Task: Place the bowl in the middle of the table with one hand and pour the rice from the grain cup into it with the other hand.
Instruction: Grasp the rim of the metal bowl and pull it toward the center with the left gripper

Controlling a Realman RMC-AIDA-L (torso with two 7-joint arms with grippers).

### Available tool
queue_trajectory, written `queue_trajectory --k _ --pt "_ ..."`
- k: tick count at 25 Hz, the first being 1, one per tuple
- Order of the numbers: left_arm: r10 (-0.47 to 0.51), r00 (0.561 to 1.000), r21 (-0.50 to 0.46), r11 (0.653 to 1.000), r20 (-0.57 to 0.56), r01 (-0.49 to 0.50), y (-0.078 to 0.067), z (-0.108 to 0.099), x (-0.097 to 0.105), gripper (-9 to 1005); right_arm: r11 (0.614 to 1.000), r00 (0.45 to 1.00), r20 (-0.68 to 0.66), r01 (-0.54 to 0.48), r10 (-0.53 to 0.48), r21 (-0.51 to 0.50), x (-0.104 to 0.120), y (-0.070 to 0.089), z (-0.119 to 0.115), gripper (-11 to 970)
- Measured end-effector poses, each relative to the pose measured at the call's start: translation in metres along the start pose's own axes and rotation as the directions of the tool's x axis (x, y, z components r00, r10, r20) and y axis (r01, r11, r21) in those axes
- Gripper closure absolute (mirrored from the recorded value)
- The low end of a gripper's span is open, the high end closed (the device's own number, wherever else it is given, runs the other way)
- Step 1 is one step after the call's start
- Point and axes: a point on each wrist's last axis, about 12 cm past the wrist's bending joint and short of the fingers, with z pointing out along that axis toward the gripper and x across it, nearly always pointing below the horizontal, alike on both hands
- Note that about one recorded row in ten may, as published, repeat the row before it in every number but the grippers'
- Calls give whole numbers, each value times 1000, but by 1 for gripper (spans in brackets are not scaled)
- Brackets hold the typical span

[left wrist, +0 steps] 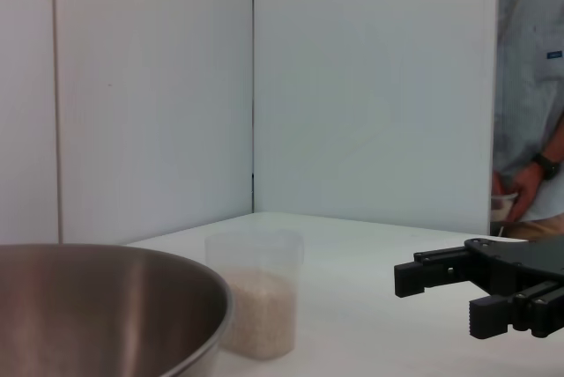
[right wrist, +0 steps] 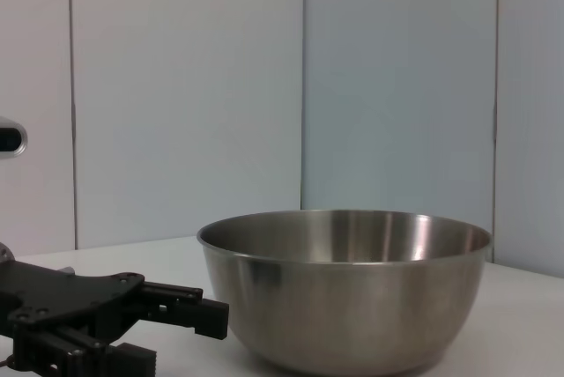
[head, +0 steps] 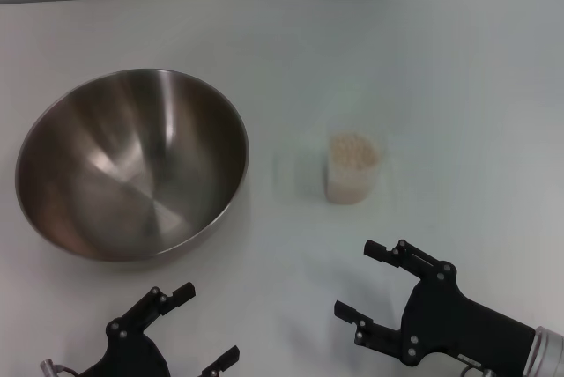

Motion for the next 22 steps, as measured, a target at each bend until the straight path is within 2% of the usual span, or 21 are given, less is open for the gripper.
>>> queue_trajectory --k 8,10,13,14,15,18,20,21,22 --pt "-2 1000 -2 1000 4 2 -1 -1 0 133 1000 1000 2 -1 1 -1 0 0 1 174" --pt "2 999 7 1000 39 -3 -2 -2 -4 133 1000 1000 4 0 0 -3 -1 0 1 174" --pt "37 985 18 999 166 -41 -5 -9 -19 133 1000 1000 5 0 0 -4 -1 0 2 174" --pt "76 961 11 997 267 -82 -4 -14 -31 133 1000 1000 6 1 -1 -4 -1 0 2 174" --pt "76 961 11 997 267 -82 -4 -14 -31 133 1000 1000 6 1 -1 -4 -1 0 2 174" --pt "115 924 -31 993 364 -112 11 -14 -46 132 1000 1000 5 1 -1 -5 -1 -1 2 175" --pt "62 925 -47 998 374 -48 45 -4 -56 134 1000 1000 4 2 -2 -5 -1 -1 2 175" --pt "62 925 -47 998 374 -48 45 -4 -56 135 1000 1000 3 0 0 -5 -1 -1 2 175" --pt "42 930 -49 998 365 -26 60 -1 -61 136 1000 1000 1 0 0 -4 -1 -1 2 175"
